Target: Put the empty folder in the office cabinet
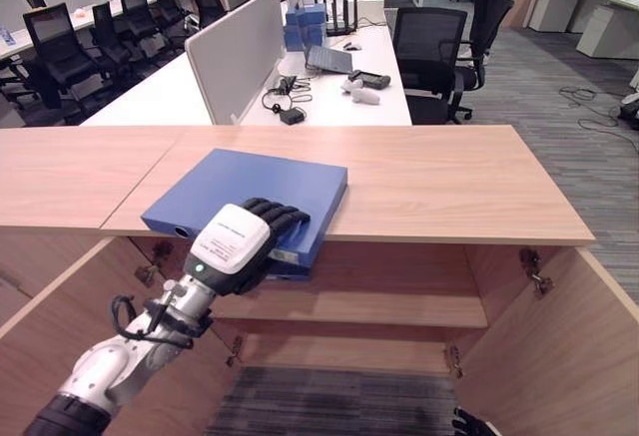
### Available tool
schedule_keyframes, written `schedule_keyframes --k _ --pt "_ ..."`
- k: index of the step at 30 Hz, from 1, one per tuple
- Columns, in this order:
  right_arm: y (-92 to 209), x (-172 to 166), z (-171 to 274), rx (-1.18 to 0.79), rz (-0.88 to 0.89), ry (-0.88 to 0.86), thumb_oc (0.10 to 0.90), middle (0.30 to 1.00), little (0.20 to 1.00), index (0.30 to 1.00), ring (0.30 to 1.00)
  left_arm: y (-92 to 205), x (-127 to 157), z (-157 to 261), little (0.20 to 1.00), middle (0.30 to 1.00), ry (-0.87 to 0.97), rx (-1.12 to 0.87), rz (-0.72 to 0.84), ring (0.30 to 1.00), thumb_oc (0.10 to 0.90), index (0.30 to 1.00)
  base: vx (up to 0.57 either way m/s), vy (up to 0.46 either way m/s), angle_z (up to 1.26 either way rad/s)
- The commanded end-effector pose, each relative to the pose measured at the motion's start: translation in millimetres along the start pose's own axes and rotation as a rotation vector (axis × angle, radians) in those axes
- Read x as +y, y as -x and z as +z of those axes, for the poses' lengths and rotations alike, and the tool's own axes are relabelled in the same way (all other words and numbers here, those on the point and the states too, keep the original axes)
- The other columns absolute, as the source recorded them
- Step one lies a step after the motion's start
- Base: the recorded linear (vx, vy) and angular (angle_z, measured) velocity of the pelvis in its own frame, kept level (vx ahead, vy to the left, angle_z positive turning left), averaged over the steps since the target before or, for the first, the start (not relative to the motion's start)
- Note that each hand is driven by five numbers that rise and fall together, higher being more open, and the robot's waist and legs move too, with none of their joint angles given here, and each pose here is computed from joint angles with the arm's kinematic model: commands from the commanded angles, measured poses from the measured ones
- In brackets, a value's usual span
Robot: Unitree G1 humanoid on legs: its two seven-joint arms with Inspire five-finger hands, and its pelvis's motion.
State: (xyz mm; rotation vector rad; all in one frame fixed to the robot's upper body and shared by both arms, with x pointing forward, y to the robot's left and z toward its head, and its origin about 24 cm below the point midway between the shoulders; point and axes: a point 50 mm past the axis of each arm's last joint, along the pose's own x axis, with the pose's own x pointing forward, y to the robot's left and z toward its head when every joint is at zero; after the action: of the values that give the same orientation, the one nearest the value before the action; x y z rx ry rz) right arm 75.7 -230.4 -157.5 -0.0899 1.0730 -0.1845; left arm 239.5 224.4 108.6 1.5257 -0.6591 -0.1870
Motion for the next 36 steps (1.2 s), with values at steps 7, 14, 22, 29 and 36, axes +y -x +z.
schedule_keyframes --k 7,14,22,29,36 --pt "-8.7 8.5 33.7 -0.105 0.022 -0.015 0.8 0.9 0.9 0.9 0.9 -30.5 35.8 -13.3 0.3 0.3 -0.087 -0.018 0.163 0.3 0.4 0.3 0.0 0.0 0.0" --pt "-9.6 10.2 37.0 -0.11 0.023 -0.019 0.8 0.9 0.9 0.9 0.9 -29.9 40.3 -9.3 0.3 0.3 0.034 0.018 0.198 0.3 0.4 0.3 0.0 0.0 0.0" --pt "-12.8 12.2 47.8 -0.108 0.045 0.004 0.8 0.9 0.9 0.9 0.9 -37.0 96.6 14.9 0.3 0.3 0.803 -0.053 0.601 0.3 0.4 0.3 -0.02 0.002 0.01" --pt "-16.7 18.0 63.0 -0.114 0.087 0.042 0.8 0.9 0.9 0.9 0.9 -82.8 143.2 46.1 0.3 0.3 1.503 -0.564 0.597 0.3 0.4 0.3 0.0 0.0 0.01" --pt "-18.2 18.0 59.7 -0.078 0.097 0.058 0.8 0.9 0.9 0.9 0.9 -83.4 147.6 74.0 0.3 0.3 1.795 -0.822 0.274 0.3 0.4 0.3 0.0 -0.001 0.0"
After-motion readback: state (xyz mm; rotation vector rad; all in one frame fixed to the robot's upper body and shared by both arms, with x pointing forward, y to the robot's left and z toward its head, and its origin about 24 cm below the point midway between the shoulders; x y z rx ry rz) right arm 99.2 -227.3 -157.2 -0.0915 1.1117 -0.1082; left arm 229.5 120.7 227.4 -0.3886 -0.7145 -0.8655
